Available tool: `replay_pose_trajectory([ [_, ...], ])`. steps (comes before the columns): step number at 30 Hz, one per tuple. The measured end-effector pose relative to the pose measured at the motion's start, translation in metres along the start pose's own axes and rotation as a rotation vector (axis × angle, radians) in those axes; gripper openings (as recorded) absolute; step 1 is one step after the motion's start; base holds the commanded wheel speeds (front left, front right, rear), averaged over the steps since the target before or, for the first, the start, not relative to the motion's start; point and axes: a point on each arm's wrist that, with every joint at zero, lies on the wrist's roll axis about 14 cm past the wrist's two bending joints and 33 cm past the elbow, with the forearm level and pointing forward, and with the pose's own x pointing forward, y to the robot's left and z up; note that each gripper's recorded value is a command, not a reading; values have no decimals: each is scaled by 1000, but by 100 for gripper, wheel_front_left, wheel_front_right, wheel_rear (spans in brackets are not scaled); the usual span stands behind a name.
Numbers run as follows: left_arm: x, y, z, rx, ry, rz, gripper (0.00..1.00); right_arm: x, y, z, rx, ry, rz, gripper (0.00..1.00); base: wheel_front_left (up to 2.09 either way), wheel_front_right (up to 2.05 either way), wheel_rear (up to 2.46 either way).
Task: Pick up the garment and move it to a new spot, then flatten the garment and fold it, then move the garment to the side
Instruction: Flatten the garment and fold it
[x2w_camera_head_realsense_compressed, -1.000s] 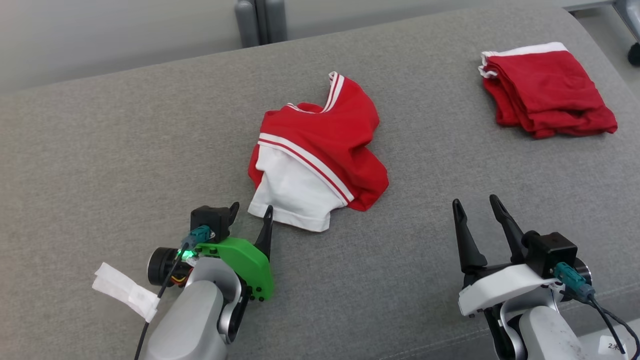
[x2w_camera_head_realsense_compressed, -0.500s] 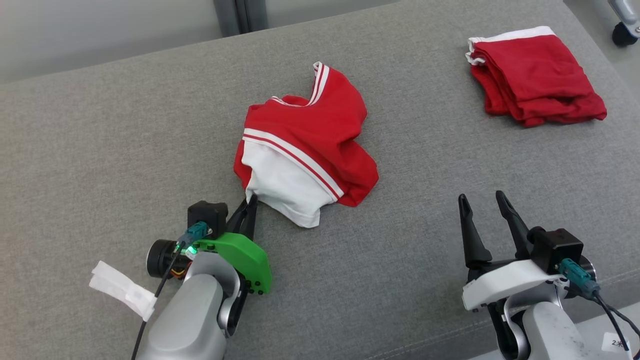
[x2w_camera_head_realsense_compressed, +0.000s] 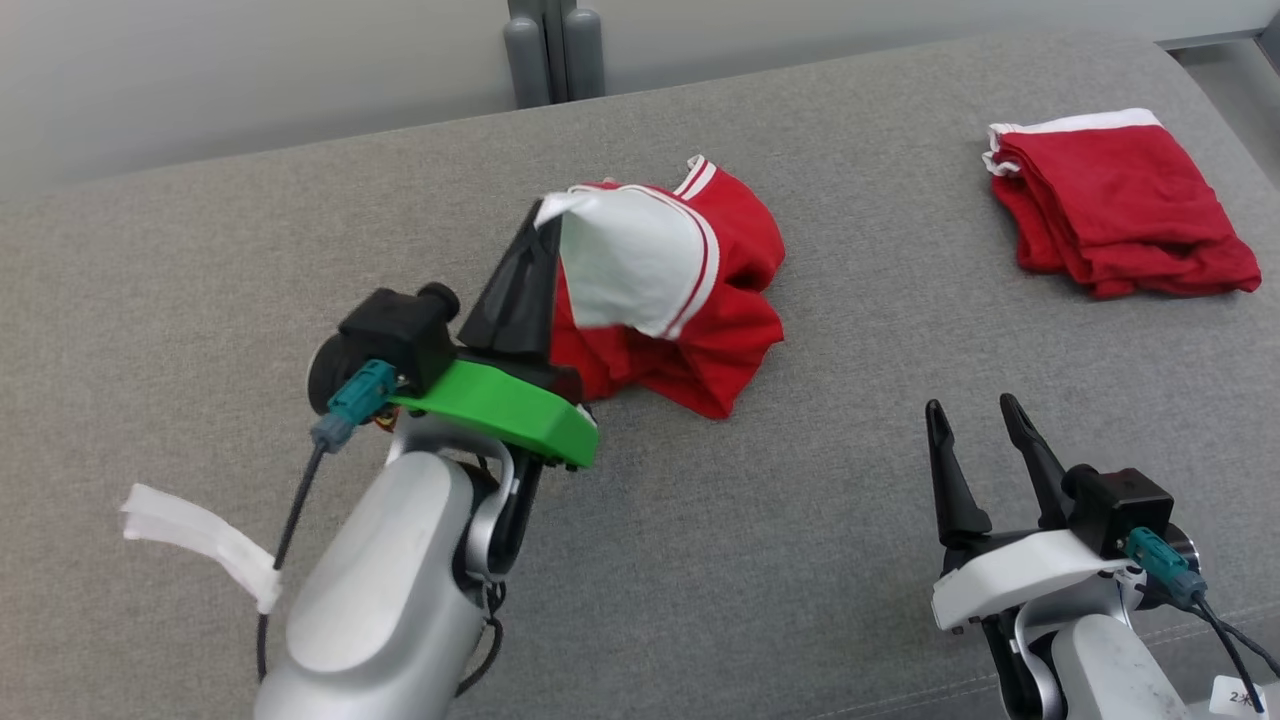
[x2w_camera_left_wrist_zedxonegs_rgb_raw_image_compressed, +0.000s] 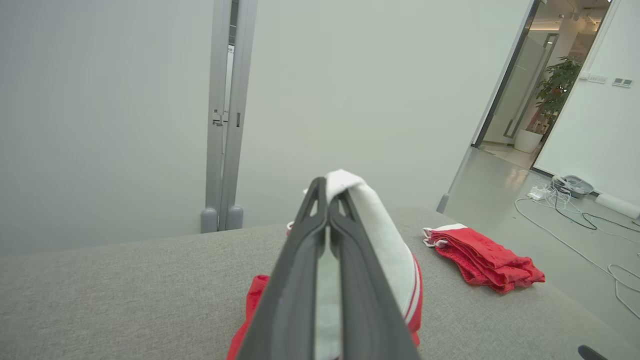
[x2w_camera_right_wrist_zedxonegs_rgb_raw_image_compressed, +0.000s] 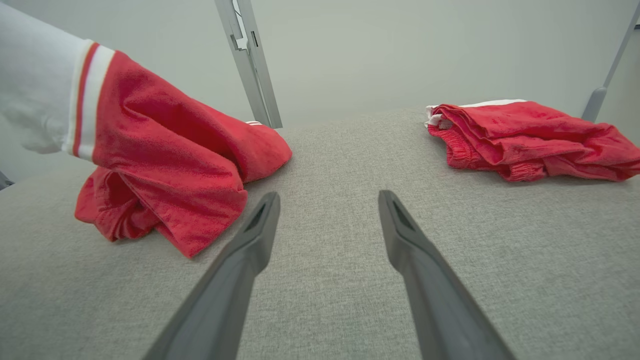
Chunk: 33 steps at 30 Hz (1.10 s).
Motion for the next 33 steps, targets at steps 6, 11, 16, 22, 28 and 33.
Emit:
replay_pose_trajectory([
  [6,-13,86,58,101,-113,249,0,4,7,3,3,-9,20,100,0,0,0],
  [11,-56,163,69,129,-114,496,0,6,12,1,6,-4,35,100,0,0,0],
  [16,-115,209,34,120,-3,689,0,8,19,-3,9,6,57,100,0,0,0],
  [22,-170,218,-14,64,121,801,0,9,25,-5,11,11,75,100,0,0,0],
  [28,-206,229,-28,57,158,892,0,7,31,-7,10,18,91,100,0,0,0],
  [33,-203,215,-33,27,150,855,100,5,36,-7,9,18,107,100,0,0,0],
])
